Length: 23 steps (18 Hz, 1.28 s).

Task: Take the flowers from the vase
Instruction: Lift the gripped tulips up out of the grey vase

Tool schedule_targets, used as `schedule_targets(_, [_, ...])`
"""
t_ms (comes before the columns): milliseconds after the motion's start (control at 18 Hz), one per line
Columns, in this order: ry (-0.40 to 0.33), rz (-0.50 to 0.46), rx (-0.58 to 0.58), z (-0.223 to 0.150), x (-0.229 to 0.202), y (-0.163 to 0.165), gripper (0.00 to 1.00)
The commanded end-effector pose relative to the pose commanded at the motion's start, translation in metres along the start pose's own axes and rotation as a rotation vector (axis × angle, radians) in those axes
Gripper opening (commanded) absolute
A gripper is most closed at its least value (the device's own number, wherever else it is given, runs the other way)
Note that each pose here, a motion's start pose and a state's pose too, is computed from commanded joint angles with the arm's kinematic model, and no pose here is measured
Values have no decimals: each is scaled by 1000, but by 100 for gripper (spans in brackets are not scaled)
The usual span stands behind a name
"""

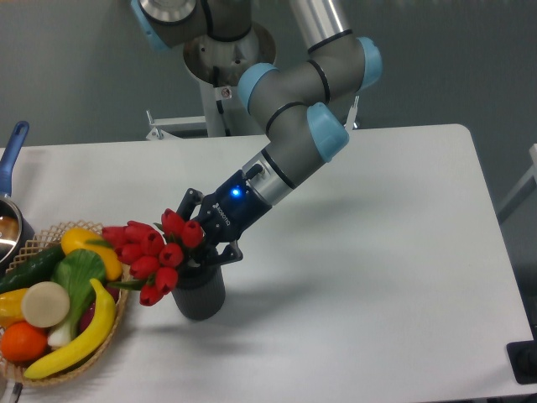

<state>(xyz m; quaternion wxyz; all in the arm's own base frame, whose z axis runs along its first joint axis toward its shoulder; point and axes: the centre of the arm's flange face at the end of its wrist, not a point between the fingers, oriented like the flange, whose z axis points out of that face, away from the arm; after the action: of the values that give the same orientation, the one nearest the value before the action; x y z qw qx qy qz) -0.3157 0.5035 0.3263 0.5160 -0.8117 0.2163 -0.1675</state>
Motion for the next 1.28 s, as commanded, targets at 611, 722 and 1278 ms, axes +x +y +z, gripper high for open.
schedule_targets(611, [-48, -57, 46, -32, 7, -40, 40])
schedule_targets(722, [-51, -71, 69, -37, 6, -52, 40])
schedule_targets(1278, [-68, -118, 120, -58, 8, -113, 40])
